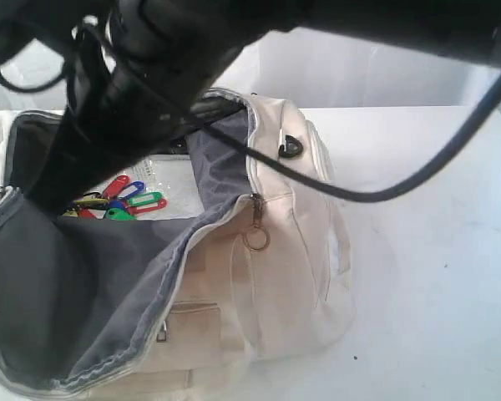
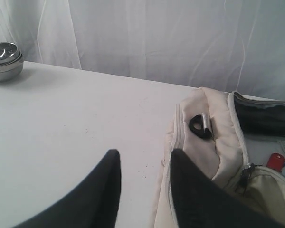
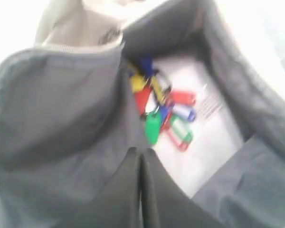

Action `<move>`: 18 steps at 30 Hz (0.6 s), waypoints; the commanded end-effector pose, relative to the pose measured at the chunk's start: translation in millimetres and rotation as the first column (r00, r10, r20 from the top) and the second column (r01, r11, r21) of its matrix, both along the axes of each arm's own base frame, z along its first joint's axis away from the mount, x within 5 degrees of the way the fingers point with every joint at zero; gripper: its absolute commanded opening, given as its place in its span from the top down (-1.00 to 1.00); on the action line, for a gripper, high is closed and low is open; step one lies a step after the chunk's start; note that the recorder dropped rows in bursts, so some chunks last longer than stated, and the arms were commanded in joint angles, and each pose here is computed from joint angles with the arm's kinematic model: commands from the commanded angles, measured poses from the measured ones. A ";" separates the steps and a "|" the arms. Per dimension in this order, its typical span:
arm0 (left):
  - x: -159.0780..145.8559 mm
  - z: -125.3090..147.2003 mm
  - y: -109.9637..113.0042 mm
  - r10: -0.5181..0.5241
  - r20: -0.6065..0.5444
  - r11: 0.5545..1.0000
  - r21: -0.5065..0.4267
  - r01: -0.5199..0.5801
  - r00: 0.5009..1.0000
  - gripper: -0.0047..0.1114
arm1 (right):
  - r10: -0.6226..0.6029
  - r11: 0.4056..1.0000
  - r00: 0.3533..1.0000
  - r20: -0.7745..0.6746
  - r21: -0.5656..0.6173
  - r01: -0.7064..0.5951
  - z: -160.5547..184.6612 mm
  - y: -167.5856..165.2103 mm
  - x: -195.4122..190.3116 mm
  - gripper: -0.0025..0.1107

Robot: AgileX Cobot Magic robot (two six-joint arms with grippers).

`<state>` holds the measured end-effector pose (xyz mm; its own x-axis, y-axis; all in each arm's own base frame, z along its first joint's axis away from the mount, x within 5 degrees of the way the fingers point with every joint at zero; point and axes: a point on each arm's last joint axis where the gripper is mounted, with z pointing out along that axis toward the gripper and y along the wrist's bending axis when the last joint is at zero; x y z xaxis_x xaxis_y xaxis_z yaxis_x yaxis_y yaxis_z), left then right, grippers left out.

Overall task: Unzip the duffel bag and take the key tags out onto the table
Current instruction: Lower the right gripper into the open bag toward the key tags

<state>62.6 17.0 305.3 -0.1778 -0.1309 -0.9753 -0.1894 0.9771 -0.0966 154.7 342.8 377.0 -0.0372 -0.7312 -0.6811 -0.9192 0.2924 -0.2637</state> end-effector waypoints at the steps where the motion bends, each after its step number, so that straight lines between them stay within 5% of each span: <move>1: -0.8 -0.4 -0.2 -0.006 0.002 1.000 0.004 0.006 1.000 0.23 | 0.017 0.989 0.982 0.189 0.142 -0.045 17.7 7.1 8.3 0.89; 4: -0.8 -0.4 -0.2 -0.010 -0.002 1.000 0.026 0.011 1.000 0.23 | -0.050 0.980 0.972 0.229 0.197 0.004 7.8 20.7 20.4 0.58; 9: -0.8 -0.4 -0.2 -0.011 -0.002 0.999 0.030 0.011 1.000 0.23 | -0.241 0.924 0.970 0.026 0.313 0.221 -54.8 47.5 73.0 -0.18; 18: -0.9 -0.8 0.0 -0.012 -0.011 0.999 0.046 0.012 1.000 0.23 | -0.237 0.904 0.966 -0.099 0.342 0.257 -152.5 93.0 120.3 -0.19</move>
